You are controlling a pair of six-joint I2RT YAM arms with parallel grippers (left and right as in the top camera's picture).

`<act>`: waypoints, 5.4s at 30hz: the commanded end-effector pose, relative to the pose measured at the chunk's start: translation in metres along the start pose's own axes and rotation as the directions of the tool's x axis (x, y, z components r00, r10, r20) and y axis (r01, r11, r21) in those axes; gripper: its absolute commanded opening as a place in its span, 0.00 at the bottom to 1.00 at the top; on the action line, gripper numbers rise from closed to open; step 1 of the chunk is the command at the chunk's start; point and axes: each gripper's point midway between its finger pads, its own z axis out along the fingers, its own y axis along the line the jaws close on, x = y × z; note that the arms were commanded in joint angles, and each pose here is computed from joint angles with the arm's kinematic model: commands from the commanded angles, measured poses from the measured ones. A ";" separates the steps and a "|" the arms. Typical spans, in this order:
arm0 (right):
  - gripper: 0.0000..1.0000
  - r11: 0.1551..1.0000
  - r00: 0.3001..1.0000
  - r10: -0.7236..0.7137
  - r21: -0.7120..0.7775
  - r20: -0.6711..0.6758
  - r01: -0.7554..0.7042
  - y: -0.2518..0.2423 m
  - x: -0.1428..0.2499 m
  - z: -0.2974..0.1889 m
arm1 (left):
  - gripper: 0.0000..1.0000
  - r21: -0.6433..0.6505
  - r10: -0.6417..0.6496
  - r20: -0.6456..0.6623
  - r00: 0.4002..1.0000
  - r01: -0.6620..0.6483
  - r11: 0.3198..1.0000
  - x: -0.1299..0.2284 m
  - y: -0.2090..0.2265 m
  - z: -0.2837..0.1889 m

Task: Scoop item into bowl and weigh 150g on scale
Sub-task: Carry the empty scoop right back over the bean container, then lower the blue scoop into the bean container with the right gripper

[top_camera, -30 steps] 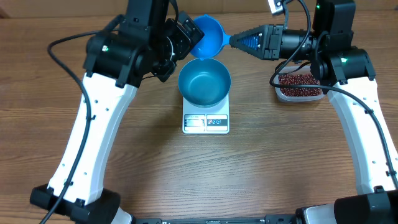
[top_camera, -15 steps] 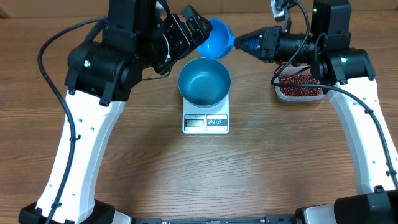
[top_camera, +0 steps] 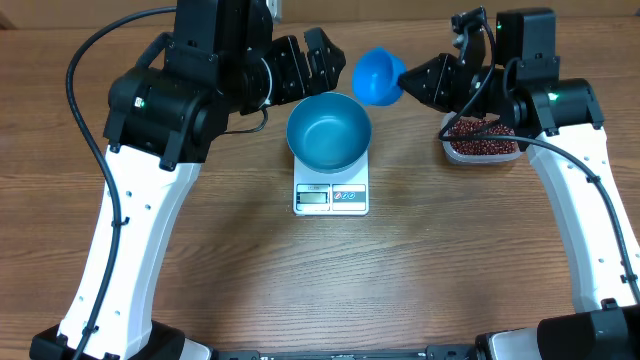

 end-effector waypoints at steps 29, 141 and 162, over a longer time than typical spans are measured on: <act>0.04 0.601 0.993 -0.084 0.799 0.083 -0.016 -0.119 -0.011 -0.100 | 1.00 -0.208 0.153 -0.050 0.987 -0.160 0.965 -0.001 0.058 -0.008; 0.04 0.553 0.959 0.196 0.830 -0.206 0.065 -0.245 0.024 -0.007 | 0.99 -0.216 0.144 -0.070 0.987 -0.156 0.964 0.003 0.061 -0.008; 0.04 0.642 0.946 0.202 0.764 -0.253 0.067 -0.234 0.031 0.008 | 0.99 -0.216 0.143 -0.071 0.987 -0.155 0.964 0.003 0.061 -0.008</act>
